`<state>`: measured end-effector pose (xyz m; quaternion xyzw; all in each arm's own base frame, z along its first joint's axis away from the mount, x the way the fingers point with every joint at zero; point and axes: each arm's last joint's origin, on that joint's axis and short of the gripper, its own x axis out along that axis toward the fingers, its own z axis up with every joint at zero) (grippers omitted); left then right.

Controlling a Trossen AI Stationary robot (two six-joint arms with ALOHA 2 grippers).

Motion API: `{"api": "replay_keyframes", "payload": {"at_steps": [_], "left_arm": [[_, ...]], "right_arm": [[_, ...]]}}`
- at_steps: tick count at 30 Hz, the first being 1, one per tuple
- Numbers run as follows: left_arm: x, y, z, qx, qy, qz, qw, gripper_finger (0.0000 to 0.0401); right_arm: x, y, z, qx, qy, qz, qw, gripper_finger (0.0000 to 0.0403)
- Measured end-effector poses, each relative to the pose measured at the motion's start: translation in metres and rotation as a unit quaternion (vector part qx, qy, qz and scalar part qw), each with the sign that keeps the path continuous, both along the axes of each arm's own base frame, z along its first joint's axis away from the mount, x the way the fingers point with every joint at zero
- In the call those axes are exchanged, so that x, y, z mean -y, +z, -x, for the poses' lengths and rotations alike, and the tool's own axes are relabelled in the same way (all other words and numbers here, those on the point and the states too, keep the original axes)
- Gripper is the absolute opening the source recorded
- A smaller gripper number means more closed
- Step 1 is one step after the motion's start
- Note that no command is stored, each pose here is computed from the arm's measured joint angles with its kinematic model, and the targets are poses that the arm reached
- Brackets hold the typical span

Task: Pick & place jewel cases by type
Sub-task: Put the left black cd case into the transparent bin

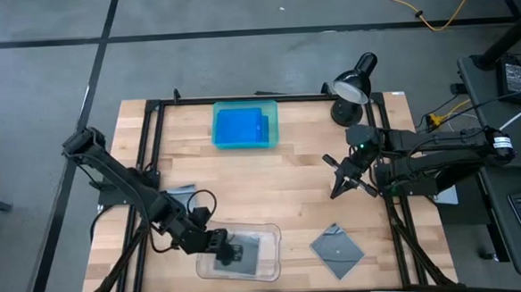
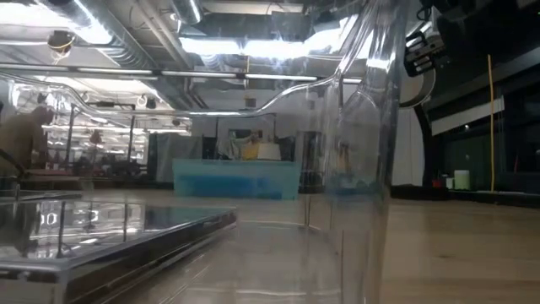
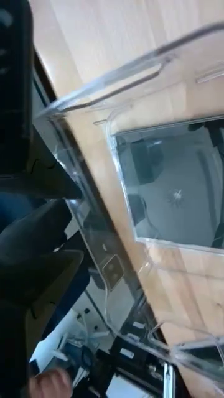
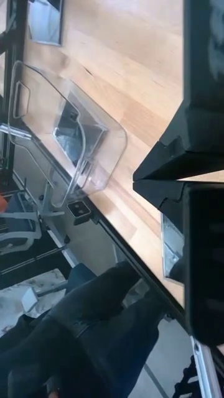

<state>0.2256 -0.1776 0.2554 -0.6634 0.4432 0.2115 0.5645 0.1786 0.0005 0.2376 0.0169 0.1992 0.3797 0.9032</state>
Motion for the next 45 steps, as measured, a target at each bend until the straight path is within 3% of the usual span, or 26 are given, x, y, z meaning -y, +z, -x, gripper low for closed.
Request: {"api": "replay_keyframes", "payload": {"at_steps": [12, 17, 21, 26, 30, 37, 42, 45], "left_arm": [[-0.017, -0.001, 0.023, -0.081, -0.016, -0.068, 0.994, 0.0136], [-0.034, 0.003, 0.042, -0.126, -0.034, -0.131, 0.983, 0.0136], [-0.050, 0.003, 0.059, -0.179, -0.061, -0.224, 0.956, 0.0136], [-0.068, -0.008, 0.076, -0.242, -0.085, -0.347, 0.902, 0.0134], [-0.077, -0.034, 0.083, -0.266, -0.110, -0.361, 0.887, 0.0111], [-0.080, -0.083, 0.085, -0.218, -0.144, -0.367, 0.893, 0.0013], [-0.085, -0.092, 0.091, -0.231, -0.150, -0.376, 0.885, 0.0003], [-0.086, -0.098, 0.093, -0.231, -0.141, -0.368, 0.889, 0.0001]], "right_arm": [[0.001, 0.000, -0.001, 0.013, -0.009, 0.022, 1.000, 0.0010], [0.001, 0.000, -0.001, 0.013, -0.012, 0.019, 1.000, 0.0010], [0.003, 0.005, -0.006, 0.024, -0.057, 0.017, 0.998, 0.0010], [0.011, 0.013, -0.012, 0.034, -0.172, 0.011, 0.984, 0.0010], [0.018, 0.017, -0.014, 0.036, -0.250, -0.005, 0.968, 0.0010], [0.023, 0.017, -0.015, 0.019, -0.322, -0.020, 0.946, 0.0010], [0.024, 0.016, -0.015, 0.015, -0.340, -0.024, 0.940, 0.0010], [0.024, 0.016, -0.015, 0.019, -0.336, -0.016, 0.941, 0.0010]]}}
